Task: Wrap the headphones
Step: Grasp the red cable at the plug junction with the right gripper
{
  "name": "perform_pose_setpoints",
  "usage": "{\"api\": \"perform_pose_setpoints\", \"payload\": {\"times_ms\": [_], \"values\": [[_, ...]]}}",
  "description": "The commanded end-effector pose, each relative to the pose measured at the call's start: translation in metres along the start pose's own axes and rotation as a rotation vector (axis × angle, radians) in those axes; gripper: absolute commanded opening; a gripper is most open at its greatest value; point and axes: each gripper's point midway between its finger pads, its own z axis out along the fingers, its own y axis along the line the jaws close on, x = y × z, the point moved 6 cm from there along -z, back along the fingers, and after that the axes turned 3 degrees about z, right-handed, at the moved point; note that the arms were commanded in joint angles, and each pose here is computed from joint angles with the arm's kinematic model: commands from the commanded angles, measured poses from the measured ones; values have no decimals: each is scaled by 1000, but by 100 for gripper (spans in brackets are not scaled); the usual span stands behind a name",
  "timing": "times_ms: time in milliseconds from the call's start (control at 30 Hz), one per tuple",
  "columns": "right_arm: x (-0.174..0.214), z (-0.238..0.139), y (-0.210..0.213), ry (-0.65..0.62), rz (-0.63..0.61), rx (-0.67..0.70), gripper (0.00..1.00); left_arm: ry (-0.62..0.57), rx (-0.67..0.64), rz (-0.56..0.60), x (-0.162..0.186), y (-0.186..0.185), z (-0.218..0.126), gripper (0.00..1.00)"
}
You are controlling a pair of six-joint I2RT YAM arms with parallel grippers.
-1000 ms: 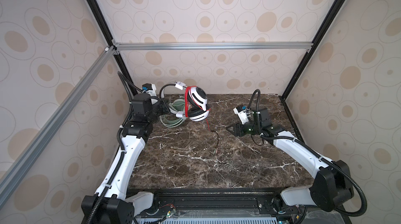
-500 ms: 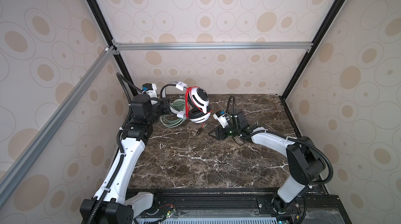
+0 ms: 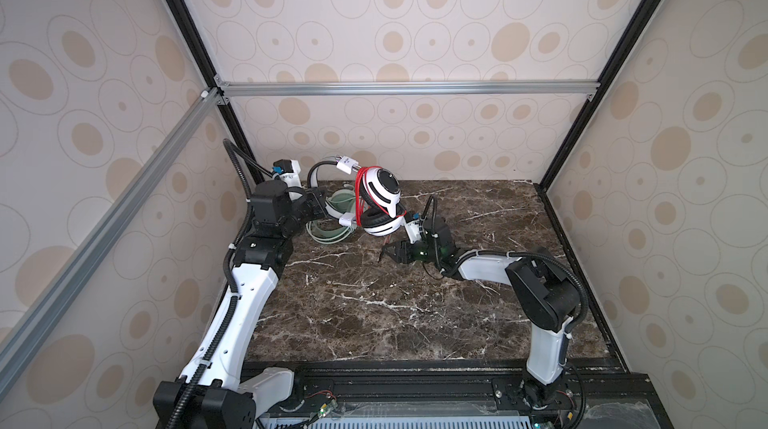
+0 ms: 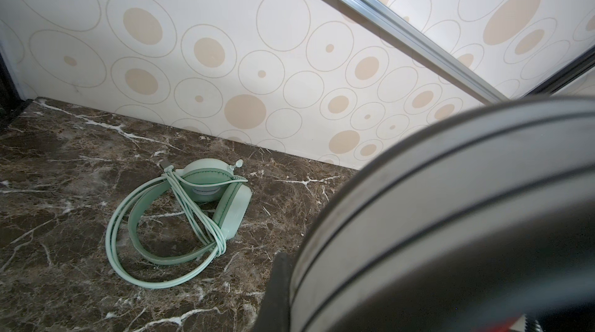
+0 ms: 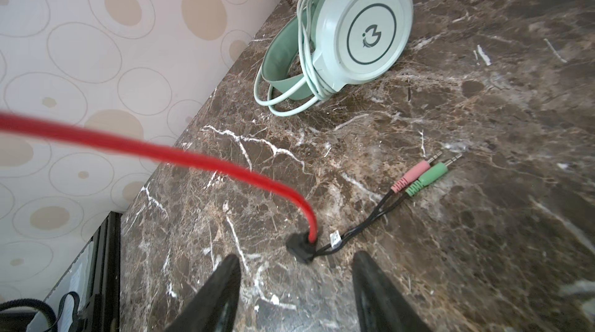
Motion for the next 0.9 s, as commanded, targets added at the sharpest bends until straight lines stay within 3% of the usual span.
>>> {"api": "perform_pose_setpoints", "payload": {"times_ms": [0, 133, 200, 367, 433, 633, 867], "values": [[-8, 10, 4, -54, 31, -61, 56, -98, 75, -16, -23, -16, -9, 0], [-7, 18, -1, -60, 65, -73, 53, -94, 74, -17, -23, -15, -8, 0], [-5, 20, -1, -59, 68, -80, 47, -95, 73, -17, -23, -15, -8, 0], [2, 14, 2, -47, 52, -105, 9, -94, 68, -19, -22, -15, -7, 0], [7, 9, 4, -40, 32, -106, 0, -93, 67, -21, -22, -14, -7, 0], [30, -12, 18, 39, -61, -82, 0, -90, 46, -35, -20, -11, -4, 0], [75, -37, 71, 341, -379, 66, 0, -83, -61, -120, -18, 3, 1, 0]]}}
